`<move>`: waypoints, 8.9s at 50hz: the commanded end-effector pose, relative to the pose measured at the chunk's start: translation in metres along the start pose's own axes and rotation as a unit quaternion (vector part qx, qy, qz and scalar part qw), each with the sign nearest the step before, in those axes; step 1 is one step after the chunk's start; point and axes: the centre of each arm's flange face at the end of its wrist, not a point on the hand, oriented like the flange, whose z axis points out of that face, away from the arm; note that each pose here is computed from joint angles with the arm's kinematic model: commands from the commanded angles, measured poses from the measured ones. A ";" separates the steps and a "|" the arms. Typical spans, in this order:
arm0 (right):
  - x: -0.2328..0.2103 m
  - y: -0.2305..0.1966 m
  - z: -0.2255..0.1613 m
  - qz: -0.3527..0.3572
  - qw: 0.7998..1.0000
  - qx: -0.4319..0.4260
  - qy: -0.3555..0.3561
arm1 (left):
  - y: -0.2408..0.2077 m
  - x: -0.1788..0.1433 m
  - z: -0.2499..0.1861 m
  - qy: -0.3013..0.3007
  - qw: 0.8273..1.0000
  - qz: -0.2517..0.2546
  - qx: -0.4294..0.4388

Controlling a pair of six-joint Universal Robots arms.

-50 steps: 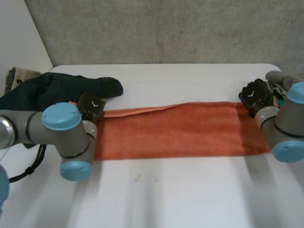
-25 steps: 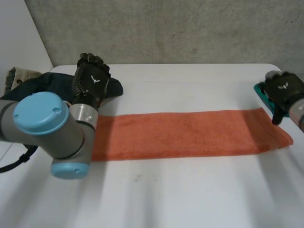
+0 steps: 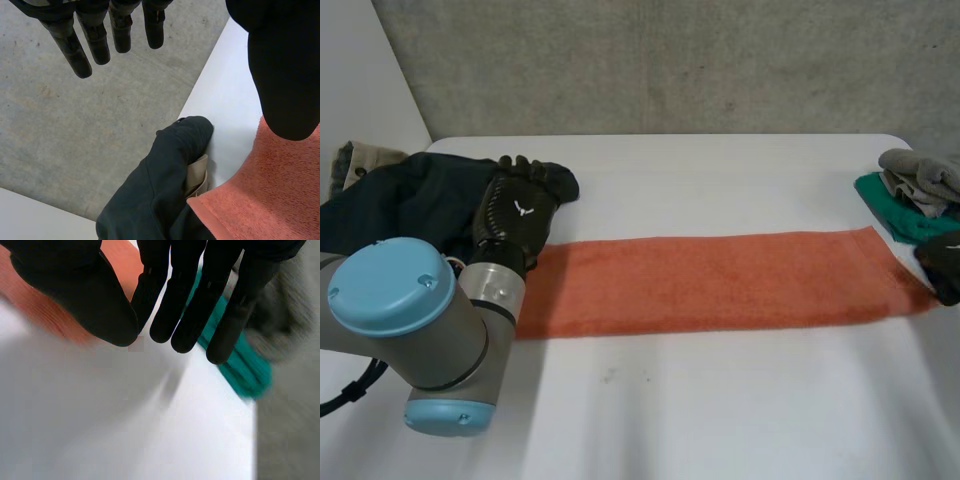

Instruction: Fold the laundry.

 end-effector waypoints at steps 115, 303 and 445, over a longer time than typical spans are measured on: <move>-0.131 -0.030 -0.072 -0.085 0.981 0.044 -0.170 | -0.069 0.027 -0.029 0.042 0.993 -0.059 0.094; -0.274 -0.118 -0.104 -0.033 0.922 0.304 -0.239 | -0.100 0.008 -0.040 0.230 0.943 -0.229 0.068; -0.132 -0.097 -0.106 -0.003 0.957 0.235 -0.170 | 0.179 -0.094 0.153 0.047 0.994 -0.035 -0.096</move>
